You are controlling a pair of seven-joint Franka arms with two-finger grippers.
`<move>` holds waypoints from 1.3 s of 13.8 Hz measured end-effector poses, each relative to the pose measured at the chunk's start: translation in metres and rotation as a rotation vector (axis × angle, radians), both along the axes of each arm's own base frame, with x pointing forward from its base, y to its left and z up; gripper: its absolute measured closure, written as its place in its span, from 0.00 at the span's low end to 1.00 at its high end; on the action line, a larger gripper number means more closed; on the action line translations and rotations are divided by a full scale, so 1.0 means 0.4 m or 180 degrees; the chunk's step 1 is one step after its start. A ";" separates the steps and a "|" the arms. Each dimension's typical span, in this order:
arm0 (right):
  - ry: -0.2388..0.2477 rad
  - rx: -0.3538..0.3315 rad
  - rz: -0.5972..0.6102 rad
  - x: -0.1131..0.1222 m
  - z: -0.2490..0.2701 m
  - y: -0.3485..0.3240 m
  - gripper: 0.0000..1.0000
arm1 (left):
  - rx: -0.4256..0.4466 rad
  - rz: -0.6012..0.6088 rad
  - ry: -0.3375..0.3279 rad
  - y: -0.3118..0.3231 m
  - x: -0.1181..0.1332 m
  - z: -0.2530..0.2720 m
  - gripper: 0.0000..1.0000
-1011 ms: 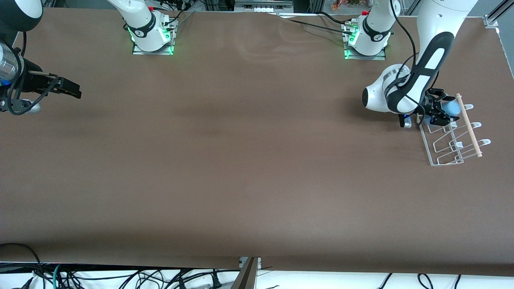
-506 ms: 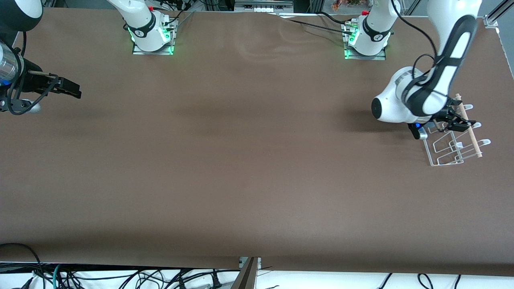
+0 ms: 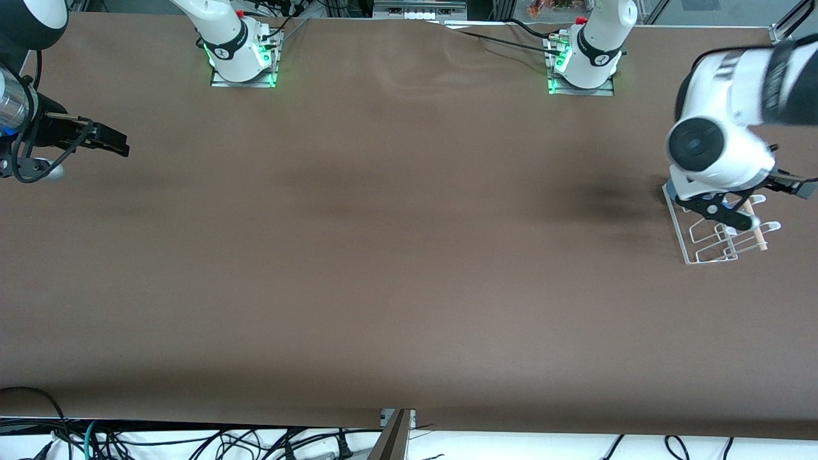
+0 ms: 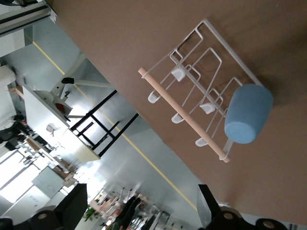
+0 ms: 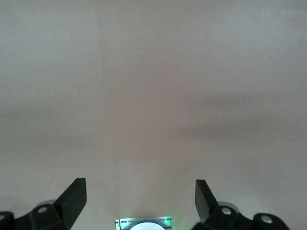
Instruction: Transfer cup to left arm and place on rack
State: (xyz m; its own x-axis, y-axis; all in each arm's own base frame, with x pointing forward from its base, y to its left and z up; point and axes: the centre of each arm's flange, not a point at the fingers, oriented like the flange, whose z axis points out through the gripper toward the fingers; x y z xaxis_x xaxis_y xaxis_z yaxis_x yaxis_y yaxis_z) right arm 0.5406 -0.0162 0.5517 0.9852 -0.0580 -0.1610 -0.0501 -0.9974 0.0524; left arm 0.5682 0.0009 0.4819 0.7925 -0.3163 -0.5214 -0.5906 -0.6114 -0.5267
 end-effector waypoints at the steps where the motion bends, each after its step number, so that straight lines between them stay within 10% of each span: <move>1: 0.0000 0.0000 0.0000 0.000 0.000 0.000 0.00 | -0.0269 0.0087 -0.0134 -0.017 0.011 0.047 0.00; 9: 0.0000 -0.0001 0.0000 0.000 0.000 0.000 0.00 | -0.2190 0.1759 -0.1011 -0.082 0.027 0.240 0.00; 18: -0.0221 0.0017 -0.0053 0.057 0.072 -0.018 0.00 | -0.2315 0.2477 -0.1180 -0.044 0.030 0.241 0.00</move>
